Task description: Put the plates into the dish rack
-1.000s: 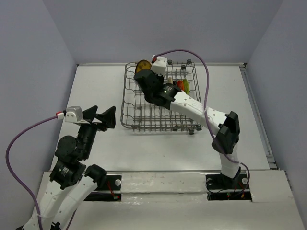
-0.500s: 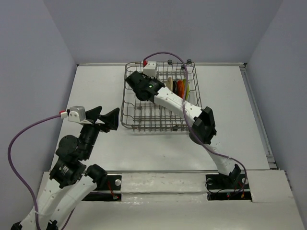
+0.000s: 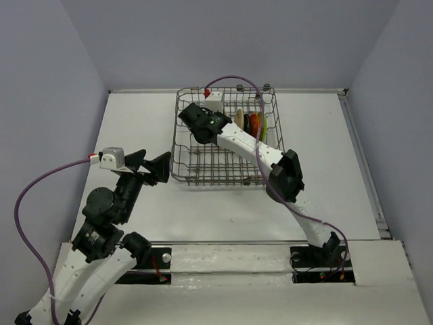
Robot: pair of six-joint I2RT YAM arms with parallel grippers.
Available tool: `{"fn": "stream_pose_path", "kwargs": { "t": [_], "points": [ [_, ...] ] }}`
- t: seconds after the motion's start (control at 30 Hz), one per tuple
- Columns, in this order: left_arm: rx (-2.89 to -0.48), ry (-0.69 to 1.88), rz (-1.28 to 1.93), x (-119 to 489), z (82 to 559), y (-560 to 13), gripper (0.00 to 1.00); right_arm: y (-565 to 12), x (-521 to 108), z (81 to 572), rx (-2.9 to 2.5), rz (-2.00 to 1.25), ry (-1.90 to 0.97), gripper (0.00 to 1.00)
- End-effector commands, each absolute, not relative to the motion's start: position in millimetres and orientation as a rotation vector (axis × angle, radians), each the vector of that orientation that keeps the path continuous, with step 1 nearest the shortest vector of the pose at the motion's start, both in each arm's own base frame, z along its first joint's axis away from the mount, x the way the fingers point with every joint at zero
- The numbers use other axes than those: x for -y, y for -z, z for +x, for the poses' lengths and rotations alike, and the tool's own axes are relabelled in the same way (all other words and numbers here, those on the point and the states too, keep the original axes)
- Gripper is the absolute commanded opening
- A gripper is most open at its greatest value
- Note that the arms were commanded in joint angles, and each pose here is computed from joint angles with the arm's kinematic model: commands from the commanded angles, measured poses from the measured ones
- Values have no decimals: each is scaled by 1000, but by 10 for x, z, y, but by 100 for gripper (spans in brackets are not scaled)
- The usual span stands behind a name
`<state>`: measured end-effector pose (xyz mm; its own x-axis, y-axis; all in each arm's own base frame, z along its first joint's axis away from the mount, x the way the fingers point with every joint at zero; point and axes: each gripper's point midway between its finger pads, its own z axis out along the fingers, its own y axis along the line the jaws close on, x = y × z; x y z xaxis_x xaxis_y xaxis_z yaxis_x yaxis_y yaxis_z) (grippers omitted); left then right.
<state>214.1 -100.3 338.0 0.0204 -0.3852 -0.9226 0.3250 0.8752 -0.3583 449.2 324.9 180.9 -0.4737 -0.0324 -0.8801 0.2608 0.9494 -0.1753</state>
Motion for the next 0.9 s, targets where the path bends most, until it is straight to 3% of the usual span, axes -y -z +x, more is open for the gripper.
{"fn": "stream_pose_path", "kwargs": {
  "t": [0.0, 0.8, 0.87],
  "points": [
    [-1419, 571, -54, 1033, 2153, -3468, 99, -1907, -3148, 4522, -2014, 193, 375, 7],
    [-1418, 559, -60, 1005, 2156, -3462, 99, -1801, -3238, 4505, -2019, 105, 429, 7],
    [-1420, 559, -59, 1010, 2158, -3458, 99, -1831, -3288, 4476, -2009, 94, 414, 15]
  ]
}}
